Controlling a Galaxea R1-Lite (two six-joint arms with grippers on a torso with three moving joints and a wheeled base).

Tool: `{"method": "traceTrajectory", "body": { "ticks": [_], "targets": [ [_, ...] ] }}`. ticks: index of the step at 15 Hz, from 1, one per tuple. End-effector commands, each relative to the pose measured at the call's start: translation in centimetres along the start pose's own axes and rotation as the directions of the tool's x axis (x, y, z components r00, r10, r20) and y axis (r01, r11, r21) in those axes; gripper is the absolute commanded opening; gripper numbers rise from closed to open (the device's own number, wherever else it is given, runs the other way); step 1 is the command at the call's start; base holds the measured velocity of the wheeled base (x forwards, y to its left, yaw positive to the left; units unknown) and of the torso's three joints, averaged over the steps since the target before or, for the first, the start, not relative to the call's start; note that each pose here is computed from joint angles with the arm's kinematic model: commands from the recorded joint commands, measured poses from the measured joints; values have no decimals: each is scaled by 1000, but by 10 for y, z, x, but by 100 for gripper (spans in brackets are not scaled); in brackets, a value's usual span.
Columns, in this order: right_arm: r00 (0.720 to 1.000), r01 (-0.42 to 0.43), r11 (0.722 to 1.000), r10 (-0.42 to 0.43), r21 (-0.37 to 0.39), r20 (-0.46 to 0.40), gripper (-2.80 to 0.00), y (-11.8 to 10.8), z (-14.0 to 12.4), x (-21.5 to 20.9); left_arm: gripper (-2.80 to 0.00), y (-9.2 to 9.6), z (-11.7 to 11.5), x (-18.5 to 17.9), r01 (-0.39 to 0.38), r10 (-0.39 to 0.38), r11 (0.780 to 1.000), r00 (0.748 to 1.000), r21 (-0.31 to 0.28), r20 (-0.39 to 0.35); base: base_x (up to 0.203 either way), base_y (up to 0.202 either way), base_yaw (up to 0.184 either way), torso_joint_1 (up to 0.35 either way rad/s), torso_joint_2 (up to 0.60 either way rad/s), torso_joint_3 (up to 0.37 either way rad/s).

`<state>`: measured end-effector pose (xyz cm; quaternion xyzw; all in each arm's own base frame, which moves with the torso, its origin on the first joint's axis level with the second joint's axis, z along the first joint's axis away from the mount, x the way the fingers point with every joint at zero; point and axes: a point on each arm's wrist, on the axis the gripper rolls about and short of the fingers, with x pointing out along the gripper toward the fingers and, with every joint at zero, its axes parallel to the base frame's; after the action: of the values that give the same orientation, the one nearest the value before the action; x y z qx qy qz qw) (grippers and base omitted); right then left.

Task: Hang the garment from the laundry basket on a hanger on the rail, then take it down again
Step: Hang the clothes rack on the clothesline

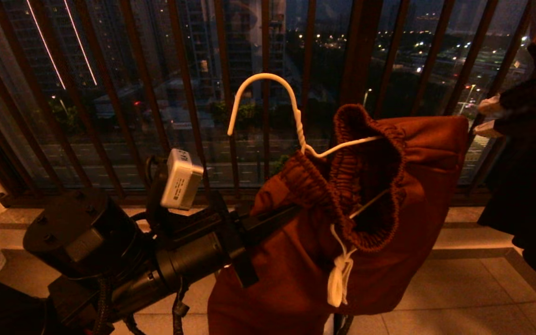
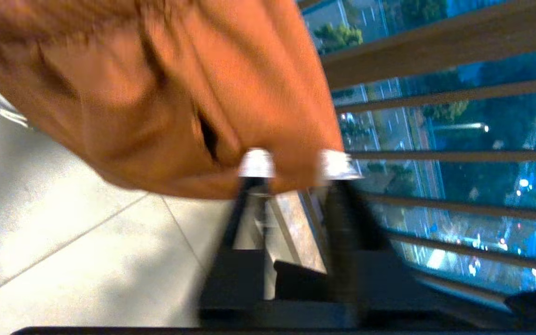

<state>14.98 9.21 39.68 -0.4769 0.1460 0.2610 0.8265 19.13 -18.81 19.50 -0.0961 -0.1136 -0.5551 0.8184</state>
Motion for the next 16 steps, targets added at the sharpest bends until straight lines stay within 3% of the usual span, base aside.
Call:
{"method": "traceTrajectory", "body": {
  "ticks": [1,5,9,16],
  "targets": [
    [1000,-14,1000,14,-10,5,0,2,1,1,-280,-3,-1,0,13,-13,1000,1000,-3,1,0,0,0,0,0,0],
    [997,-66,997,68,-42,48,0,5,6,4,-280,-6,-1,0,23,-23,1000,1000,-7,-2,0,0,0,0,0,0],
    [976,-166,983,175,-73,133,0,9,10,12,-280,-11,-5,0,38,-38,999,999,-16,-15,0,0,0,0,0,0],
    [953,-261,959,274,-113,128,0,14,11,29,-280,-16,0,-2,54,-54,998,999,-14,0,0,0,0,0,0,0]
  ]
}}
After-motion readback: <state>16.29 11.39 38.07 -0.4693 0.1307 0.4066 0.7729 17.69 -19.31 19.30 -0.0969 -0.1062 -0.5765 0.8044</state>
